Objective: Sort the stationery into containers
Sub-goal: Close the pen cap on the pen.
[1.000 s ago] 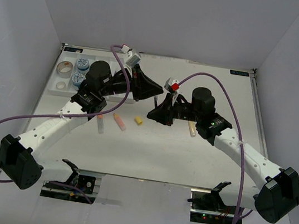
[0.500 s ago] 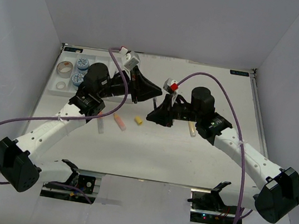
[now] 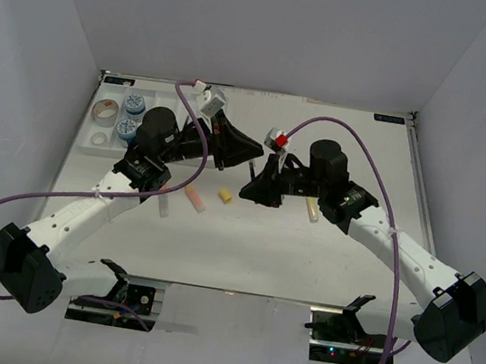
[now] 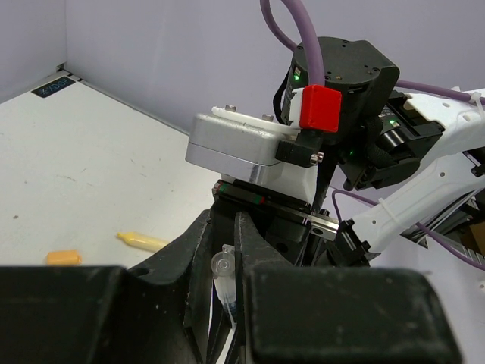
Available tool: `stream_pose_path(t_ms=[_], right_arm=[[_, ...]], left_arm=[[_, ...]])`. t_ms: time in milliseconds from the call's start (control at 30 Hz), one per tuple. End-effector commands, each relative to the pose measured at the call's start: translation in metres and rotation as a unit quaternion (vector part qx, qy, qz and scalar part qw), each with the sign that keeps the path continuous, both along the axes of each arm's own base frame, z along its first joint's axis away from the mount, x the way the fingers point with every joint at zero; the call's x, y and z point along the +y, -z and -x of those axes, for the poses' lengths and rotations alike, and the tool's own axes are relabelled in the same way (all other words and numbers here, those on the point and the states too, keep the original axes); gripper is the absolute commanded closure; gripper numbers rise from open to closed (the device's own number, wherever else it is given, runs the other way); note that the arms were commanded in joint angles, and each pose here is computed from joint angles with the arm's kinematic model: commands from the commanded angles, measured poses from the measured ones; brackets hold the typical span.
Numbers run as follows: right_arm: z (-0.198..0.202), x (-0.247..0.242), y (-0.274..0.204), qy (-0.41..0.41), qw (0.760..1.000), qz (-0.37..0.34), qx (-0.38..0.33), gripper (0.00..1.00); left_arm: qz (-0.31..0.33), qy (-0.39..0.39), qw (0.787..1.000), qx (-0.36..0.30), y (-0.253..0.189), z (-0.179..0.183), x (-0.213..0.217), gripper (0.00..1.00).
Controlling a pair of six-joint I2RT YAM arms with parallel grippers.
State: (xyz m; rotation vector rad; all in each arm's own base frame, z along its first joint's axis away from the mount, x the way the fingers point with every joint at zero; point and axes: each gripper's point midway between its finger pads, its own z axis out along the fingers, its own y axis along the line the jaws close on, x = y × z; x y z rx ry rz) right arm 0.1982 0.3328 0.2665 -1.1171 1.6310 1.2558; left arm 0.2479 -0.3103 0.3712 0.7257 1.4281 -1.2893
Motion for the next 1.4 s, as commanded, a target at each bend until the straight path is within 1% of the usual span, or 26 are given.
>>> stream_pose_path(t_ms=[0, 200, 600, 833, 1000, 1033, 1133, 1167, 1267, 1333, 1367], right_arm=[[-0.016, 0.006, -0.095, 0.013, 0.987, -0.104, -0.123, 0.92], [-0.017, 0.004, -0.105, 0.017, 0.983, -0.112, -0.144, 0.92], [-0.020, -0.005, -0.132, 0.030, 0.971, -0.143, -0.188, 0.92], [-0.020, -0.007, -0.144, 0.026, 0.967, -0.156, -0.199, 0.92], [-0.019, -0.005, -0.128, 0.020, 0.972, -0.146, -0.182, 0.92], [-0.019, -0.004, -0.117, 0.018, 0.975, -0.139, -0.173, 0.92], [-0.018, -0.004, -0.096, 0.017, 0.981, -0.121, -0.152, 0.92], [-0.018, -0.005, -0.091, 0.017, 0.982, -0.117, -0.147, 0.91], [-0.016, -0.006, -0.076, 0.017, 0.985, -0.107, -0.135, 0.84], [-0.017, -0.007, -0.067, 0.021, 0.986, -0.101, -0.128, 0.75], [-0.016, -0.008, -0.064, 0.022, 0.987, -0.098, -0.126, 0.63]], left_arm=[[-0.052, 0.055, 0.994, 0.077, 0.051, 0.027, -0.008, 1.00], [-0.058, 0.060, 0.991, 0.102, 0.063, 0.031, -0.012, 1.00], [-0.063, 0.065, 0.987, 0.130, 0.079, 0.036, -0.014, 1.00], [-0.065, 0.067, 0.987, 0.133, 0.081, 0.036, -0.016, 1.00], [-0.054, 0.046, 0.991, 0.114, 0.064, 0.028, -0.015, 1.00], [-0.050, 0.037, 0.993, 0.098, 0.055, 0.025, -0.015, 1.00], [-0.049, 0.018, 0.995, 0.081, 0.043, 0.015, -0.014, 1.00], [-0.043, 0.015, 0.997, 0.065, 0.032, 0.014, -0.015, 1.00], [-0.038, 0.003, 0.998, 0.044, 0.017, 0.005, -0.016, 1.00], [-0.037, -0.007, 0.999, 0.033, 0.011, -0.001, -0.016, 1.00], [-0.038, -0.013, 0.999, 0.029, 0.009, -0.003, -0.016, 1.00]])
